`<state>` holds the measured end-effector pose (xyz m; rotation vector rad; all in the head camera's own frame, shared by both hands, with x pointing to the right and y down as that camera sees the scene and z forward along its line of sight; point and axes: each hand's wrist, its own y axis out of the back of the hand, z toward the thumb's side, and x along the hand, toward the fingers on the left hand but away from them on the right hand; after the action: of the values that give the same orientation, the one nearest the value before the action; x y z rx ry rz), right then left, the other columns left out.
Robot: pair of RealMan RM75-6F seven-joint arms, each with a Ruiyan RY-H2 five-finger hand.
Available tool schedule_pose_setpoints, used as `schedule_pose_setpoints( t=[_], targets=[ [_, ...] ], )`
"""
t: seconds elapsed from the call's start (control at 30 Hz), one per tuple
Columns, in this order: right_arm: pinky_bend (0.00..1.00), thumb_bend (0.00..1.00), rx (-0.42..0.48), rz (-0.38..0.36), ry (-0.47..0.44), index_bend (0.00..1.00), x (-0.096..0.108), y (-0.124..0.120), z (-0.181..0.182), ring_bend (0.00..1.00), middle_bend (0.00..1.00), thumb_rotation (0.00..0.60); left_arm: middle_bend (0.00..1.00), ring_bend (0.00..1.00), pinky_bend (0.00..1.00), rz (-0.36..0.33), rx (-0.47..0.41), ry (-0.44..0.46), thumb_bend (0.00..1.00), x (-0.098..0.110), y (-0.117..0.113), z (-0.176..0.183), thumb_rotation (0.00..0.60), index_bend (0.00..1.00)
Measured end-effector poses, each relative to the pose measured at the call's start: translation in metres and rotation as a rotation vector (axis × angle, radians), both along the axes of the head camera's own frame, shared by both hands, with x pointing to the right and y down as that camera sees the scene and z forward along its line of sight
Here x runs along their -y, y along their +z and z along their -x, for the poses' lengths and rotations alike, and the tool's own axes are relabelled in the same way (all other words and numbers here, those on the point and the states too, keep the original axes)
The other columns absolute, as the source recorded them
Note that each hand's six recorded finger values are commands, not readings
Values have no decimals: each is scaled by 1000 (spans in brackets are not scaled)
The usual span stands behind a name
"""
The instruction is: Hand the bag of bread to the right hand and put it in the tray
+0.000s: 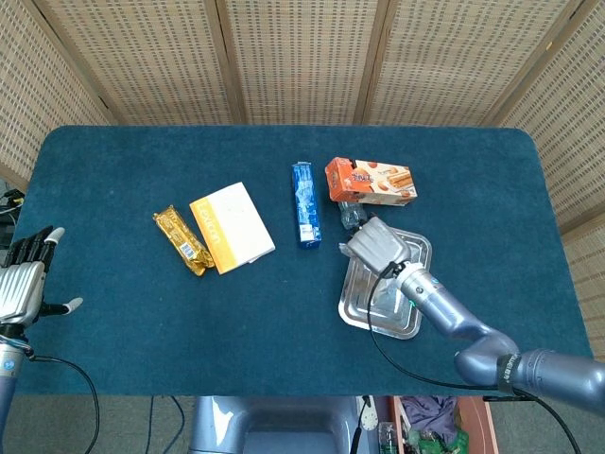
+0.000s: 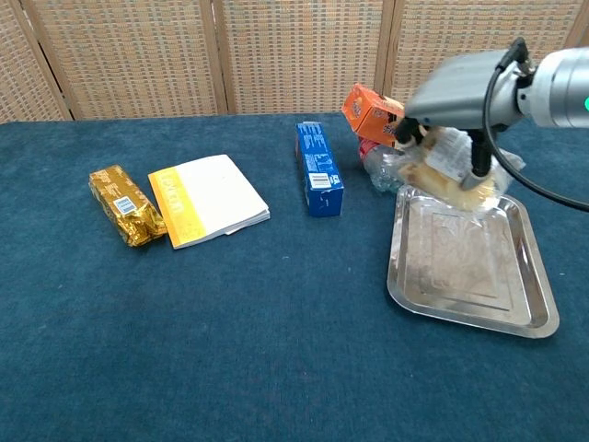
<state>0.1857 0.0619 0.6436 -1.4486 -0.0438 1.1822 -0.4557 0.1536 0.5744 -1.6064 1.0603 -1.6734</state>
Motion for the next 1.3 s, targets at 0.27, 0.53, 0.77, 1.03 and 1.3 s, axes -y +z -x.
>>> schedule_pose_setpoints(
  t=[0.27,0.53,0.77,1.03,1.3],
  targets=[
    [247,60,-56,85,83,136,-13,25,-29,137,127,600,0,0,0,9,4,12,0,0,4,-5,600,0],
    [13,0,-79,145,233,0,-10,28,-40,0,0,600,0,0,0,1,-6,4,0,1,3,-4,600,0],
    [7,0,-7,90,312,0,-6,-12,-39,0,0,600,0,0,0,-5,-21,8,0,0,0,-4,600,0],
    [0,0,136,-57,351,0,-20,-66,-73,0,0,600,0,0,0,-28,-34,19,0,-7,-6,-4,600,0],
    [0,0,352,-182,532,0,-78,-95,-157,0,0,600,0,0,0,-89,-39,28,0,-19,-16,-3,600,0]
  ],
)
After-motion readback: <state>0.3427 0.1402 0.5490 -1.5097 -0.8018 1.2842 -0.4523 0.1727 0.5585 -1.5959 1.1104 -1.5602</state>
